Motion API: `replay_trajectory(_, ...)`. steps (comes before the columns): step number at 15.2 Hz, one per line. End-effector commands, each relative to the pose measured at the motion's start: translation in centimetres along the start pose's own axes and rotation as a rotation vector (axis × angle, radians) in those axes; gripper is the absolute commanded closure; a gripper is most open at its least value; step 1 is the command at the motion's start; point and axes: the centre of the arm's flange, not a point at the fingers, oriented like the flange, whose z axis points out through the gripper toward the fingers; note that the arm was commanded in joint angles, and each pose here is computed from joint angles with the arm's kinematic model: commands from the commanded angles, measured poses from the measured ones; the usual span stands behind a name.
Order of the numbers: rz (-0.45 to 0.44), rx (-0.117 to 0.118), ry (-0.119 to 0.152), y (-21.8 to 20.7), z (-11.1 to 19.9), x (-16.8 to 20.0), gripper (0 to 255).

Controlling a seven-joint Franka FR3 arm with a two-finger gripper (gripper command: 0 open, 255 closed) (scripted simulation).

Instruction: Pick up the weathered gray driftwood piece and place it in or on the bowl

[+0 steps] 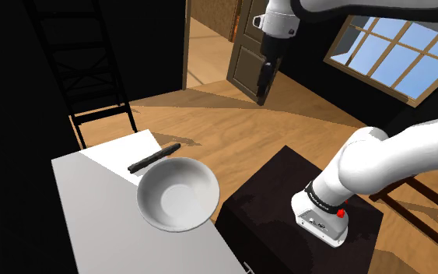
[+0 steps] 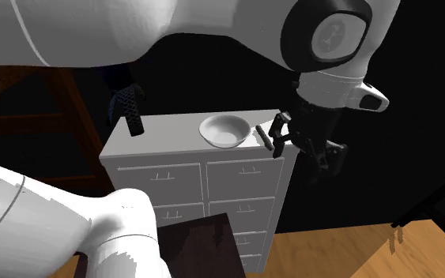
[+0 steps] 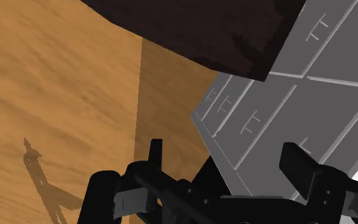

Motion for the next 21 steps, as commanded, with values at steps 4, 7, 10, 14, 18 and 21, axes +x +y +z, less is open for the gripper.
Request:
replay_trajectory(4, -0.206, -0.048, 0.025, -3.3, 1.8, 5.6, 0)
replay_trajectory(7, -0.327, -0.076, 0.039, -5.7, 2.9, 8.4, 0)
replay_trajectory(10, -0.449, -0.104, 0.053, -8.4, 4.1, 11.0, 0)
replay_trajectory(14, -0.611, -0.142, 0.072, -12.5, 5.7, 13.9, 0)
replay_trajectory(18, -0.773, -0.179, 0.091, -16.9, 7.5, 16.1, 0)
replay_trajectory(21, -0.894, -0.208, 0.105, -20.3, 8.9, 17.3, 0)
